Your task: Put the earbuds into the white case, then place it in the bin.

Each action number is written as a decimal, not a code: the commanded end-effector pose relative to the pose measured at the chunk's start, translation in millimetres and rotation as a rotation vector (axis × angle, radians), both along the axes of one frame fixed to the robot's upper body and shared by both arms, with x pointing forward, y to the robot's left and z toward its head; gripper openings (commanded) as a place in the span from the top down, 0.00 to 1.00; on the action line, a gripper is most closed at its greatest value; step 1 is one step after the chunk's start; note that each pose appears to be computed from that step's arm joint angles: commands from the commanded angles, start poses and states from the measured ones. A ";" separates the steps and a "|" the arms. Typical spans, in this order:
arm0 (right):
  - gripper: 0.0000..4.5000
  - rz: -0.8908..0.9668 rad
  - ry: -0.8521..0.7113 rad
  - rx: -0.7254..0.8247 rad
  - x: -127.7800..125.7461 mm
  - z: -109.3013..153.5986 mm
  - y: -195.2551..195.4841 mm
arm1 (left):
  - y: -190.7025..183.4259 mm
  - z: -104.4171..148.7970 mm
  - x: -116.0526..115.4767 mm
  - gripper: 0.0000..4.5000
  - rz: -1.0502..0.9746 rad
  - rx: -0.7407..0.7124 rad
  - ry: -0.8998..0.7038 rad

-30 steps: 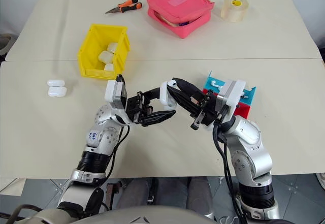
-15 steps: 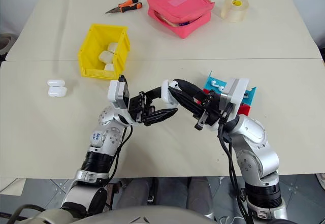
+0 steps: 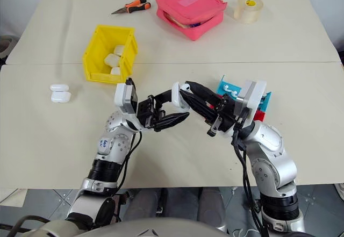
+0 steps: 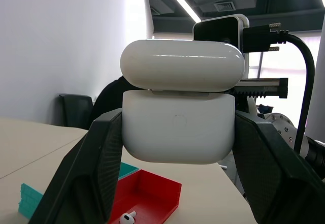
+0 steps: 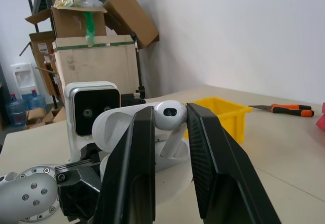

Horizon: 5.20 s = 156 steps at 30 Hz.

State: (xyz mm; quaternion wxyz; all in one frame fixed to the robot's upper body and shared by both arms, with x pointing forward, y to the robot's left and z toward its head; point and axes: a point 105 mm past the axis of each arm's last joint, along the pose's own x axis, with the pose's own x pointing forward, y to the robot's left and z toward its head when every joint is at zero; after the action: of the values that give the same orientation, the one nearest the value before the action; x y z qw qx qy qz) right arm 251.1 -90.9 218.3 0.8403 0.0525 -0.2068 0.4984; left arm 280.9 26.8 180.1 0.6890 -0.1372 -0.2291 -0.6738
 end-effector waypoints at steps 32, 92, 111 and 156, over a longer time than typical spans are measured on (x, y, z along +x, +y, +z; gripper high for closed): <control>0.88 0.028 -0.035 -0.016 -1.6 11.7 4.9 | 2.1 15.1 -6.4 0.38 -0.027 -0.040 -0.056; 0.01 -0.347 0.273 -0.625 -48.3 -66.3 -175.4 | 48.8 -8.7 -21.1 0.38 -0.090 0.105 -0.132; 0.01 -0.423 0.400 -1.088 83.4 -29.9 -211.7 | 38.0 -11.3 -30.7 0.38 -0.049 0.080 -0.092; 0.79 -0.159 0.589 -1.456 121.1 -67.6 -189.8 | 36.0 -12.3 -32.2 0.38 0.044 0.032 -0.103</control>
State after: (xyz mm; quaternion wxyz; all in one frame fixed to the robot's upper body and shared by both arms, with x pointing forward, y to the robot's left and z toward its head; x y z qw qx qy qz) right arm 374.6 -276.3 159.1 0.7211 -0.3999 0.3825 0.4168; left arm 250.8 64.2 163.8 0.6961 -0.0920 -0.2442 -0.6689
